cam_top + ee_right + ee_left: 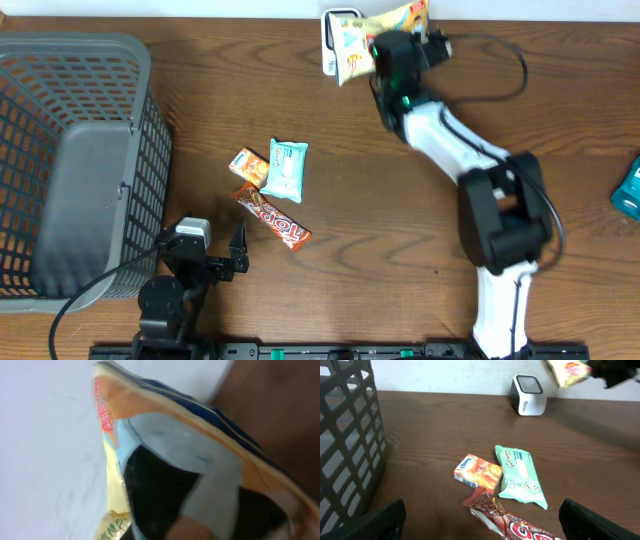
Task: Scan the item barcode
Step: 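Raise the yellow snack bag up to the white scanner window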
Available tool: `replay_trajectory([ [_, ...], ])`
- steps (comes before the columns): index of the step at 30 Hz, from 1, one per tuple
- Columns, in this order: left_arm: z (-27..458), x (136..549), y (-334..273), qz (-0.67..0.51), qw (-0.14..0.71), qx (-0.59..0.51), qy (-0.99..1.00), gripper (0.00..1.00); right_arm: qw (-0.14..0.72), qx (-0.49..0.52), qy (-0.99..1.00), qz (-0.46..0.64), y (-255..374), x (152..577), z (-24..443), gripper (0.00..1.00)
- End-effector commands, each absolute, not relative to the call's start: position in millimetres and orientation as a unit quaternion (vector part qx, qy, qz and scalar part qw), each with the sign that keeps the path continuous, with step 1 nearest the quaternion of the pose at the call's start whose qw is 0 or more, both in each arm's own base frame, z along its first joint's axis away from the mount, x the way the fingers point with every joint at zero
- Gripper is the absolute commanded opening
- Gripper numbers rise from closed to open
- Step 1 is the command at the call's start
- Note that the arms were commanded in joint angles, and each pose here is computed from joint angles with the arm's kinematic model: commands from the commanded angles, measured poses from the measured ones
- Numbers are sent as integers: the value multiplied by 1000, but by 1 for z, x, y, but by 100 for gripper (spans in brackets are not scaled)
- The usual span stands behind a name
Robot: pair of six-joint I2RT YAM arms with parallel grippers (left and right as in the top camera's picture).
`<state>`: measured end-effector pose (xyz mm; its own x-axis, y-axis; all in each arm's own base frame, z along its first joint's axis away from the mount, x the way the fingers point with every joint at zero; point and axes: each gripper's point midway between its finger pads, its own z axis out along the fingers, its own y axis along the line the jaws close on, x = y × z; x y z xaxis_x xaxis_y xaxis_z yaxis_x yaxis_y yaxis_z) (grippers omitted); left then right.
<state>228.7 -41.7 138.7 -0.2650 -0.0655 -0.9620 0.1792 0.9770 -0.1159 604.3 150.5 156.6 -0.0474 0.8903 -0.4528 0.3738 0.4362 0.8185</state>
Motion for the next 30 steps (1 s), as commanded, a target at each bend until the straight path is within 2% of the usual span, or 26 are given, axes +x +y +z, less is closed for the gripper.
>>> replay_trajectory([
  [1,127,228,-45,-107,594,41,796,98,548,459,656,241,152,642,185,2],
  [6,127,228,-45,-107,594,41,796,98,553,458,651,247,161,684,178,2],
  [9,127,228,-45,-108,594,41,796,98,544,462,661,231,160,697,147,2],
  [21,127,228,-45,-107,594,41,796,98,532,466,677,201,146,694,134,2],
  [26,127,228,-45,-107,594,41,796,98,512,466,706,146,114,677,157,2],
  [30,127,228,-45,-107,594,41,796,98,484,493,718,82,57,646,189,2],
])
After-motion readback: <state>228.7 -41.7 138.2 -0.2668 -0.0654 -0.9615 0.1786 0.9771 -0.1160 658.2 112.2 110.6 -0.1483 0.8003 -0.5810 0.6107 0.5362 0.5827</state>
